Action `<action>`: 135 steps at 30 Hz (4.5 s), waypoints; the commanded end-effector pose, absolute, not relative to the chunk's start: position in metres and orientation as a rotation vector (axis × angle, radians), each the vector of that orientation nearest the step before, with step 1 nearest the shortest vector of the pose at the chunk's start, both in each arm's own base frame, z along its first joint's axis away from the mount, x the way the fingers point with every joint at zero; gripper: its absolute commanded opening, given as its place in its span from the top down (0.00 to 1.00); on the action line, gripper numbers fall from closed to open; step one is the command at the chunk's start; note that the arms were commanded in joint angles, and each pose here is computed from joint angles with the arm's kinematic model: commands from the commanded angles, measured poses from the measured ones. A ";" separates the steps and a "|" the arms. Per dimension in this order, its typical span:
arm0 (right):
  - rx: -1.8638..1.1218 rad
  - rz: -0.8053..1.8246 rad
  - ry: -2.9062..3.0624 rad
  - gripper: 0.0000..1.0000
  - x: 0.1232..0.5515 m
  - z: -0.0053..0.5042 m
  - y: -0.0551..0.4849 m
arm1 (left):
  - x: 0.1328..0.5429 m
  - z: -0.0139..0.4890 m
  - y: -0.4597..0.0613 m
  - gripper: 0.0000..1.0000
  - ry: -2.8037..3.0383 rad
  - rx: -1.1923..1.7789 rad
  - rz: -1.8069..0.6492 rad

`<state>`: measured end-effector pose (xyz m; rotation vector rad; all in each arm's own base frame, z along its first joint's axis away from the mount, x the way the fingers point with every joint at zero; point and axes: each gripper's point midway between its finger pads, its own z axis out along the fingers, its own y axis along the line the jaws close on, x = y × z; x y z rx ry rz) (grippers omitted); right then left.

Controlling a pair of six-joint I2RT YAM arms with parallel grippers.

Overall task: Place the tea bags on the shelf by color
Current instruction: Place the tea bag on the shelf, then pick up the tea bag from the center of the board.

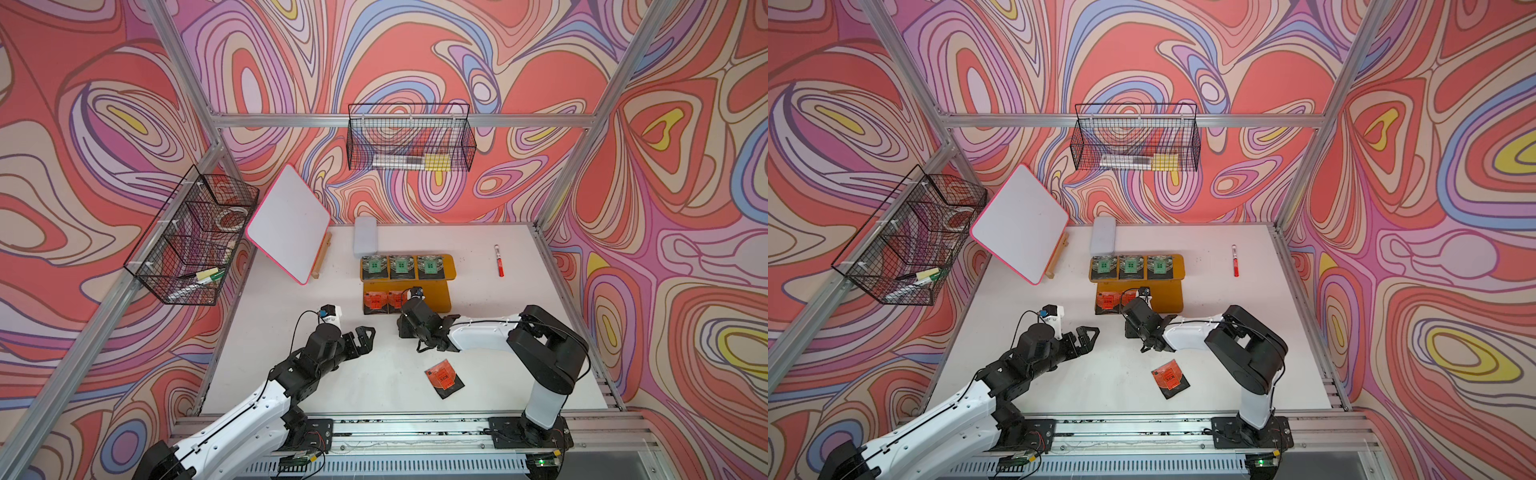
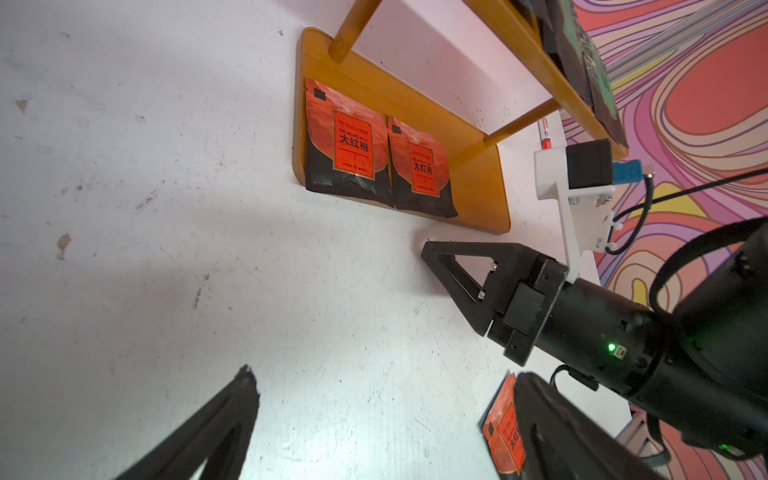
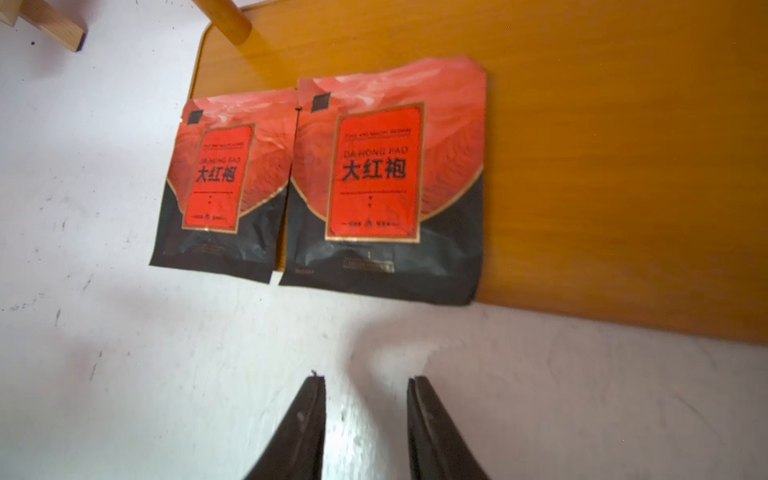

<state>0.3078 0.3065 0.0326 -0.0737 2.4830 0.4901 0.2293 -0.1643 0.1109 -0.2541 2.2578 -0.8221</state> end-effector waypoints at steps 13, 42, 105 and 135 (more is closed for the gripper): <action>-0.082 0.315 2.672 0.54 0.248 0.065 0.243 | 0.203 0.120 -0.219 0.01 2.307 -0.031 -0.976; 0.062 0.348 2.939 0.46 0.149 0.049 0.175 | 0.181 0.101 -0.279 0.01 2.378 0.048 -0.996; 0.190 0.793 2.959 0.52 0.133 0.017 0.218 | 0.171 0.046 -0.317 0.34 2.498 -0.152 -1.104; 0.185 0.779 2.981 0.52 0.130 0.012 0.217 | 0.174 0.023 -0.324 0.73 2.507 -0.249 -1.134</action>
